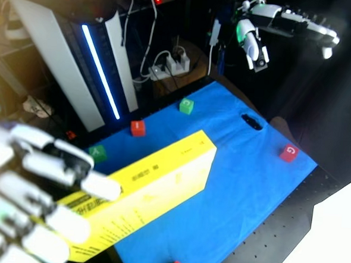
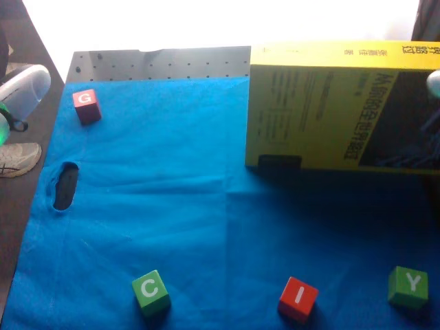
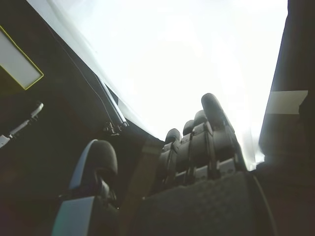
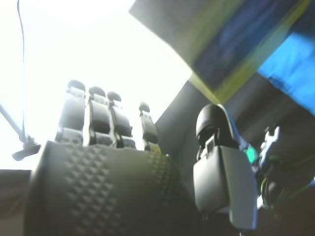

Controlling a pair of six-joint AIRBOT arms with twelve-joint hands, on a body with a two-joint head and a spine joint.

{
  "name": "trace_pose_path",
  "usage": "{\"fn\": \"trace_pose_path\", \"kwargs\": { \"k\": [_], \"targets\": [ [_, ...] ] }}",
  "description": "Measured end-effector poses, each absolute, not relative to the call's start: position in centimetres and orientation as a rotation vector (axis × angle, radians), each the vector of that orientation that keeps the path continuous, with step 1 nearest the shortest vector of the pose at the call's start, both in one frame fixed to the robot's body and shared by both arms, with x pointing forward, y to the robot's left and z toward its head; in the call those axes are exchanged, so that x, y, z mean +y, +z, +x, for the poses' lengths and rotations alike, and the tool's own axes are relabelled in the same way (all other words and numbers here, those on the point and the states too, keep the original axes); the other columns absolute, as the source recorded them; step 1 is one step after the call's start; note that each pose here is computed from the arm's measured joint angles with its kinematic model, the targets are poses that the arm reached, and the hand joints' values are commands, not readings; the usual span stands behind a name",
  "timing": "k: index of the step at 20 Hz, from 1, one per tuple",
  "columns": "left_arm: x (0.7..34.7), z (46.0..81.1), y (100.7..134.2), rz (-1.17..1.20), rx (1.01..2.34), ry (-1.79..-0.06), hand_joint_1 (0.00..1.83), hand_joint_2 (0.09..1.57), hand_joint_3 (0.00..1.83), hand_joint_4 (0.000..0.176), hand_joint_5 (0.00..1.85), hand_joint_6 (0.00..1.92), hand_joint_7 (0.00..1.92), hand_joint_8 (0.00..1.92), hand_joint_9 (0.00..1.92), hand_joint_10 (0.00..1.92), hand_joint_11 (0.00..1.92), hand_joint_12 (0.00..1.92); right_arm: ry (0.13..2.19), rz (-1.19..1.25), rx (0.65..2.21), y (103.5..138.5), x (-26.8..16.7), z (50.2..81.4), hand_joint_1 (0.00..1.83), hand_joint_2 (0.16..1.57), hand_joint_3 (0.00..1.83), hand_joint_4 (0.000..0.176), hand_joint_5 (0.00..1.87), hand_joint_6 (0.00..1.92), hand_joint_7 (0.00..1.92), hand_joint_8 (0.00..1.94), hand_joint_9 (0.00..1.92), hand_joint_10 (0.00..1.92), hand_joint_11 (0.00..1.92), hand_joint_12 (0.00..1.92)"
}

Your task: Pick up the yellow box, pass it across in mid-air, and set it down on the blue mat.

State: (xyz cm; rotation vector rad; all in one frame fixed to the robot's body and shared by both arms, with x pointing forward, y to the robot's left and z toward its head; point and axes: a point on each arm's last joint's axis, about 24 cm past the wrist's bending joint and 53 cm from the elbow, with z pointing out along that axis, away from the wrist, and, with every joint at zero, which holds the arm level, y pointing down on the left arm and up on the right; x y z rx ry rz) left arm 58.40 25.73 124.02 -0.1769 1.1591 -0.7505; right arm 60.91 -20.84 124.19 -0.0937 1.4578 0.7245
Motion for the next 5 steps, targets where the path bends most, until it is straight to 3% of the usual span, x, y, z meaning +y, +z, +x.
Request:
{"fn": "trace_pose_path", "kwargs": {
  "k": [2, 3, 4, 5],
  "targets": [
    [25.7, 58.4, 124.0, -0.177, 1.159, -0.751, 0.48, 1.33, 0.00, 0.066, 0.08, 0.00, 0.09, 0.00, 0.21, 0.03, 0.00, 1.00, 0.738, -0.110, 1.440, 124.6, -20.4, 60.5, 0.34, 1.24, 0.00, 0.151, 0.00, 0.00, 0.00, 0.00, 0.00, 0.00, 0.00, 0.14],
    [25.7, 58.4, 124.0, -0.177, 1.159, -0.751, 0.51, 1.32, 0.00, 0.072, 0.09, 0.00, 0.09, 0.00, 0.21, 0.02, 0.00, 0.95, 0.732, -0.108, 1.435, 124.9, -20.6, 60.5, 0.32, 1.23, 0.00, 0.145, 0.00, 0.00, 0.00, 0.00, 0.00, 0.00, 0.00, 0.09],
    [25.8, 58.4, 124.0, -0.178, 1.159, -0.750, 0.55, 1.32, 0.00, 0.056, 0.08, 0.00, 0.10, 0.00, 0.21, 0.02, 0.00, 0.91, 0.730, -0.105, 1.423, 125.2, -20.9, 60.5, 0.28, 1.22, 0.00, 0.136, 0.00, 0.00, 0.00, 0.00, 0.00, 0.00, 0.00, 0.02],
    [25.7, 58.4, 124.0, -0.178, 1.159, -0.751, 0.57, 1.33, 0.00, 0.052, 0.08, 0.00, 0.12, 0.00, 0.20, 0.01, 0.00, 0.85, 0.734, -0.097, 1.401, 125.7, -21.0, 60.4, 0.26, 1.21, 0.00, 0.139, 0.00, 0.00, 0.00, 0.00, 0.00, 0.00, 0.00, 0.00]
  ]
}}
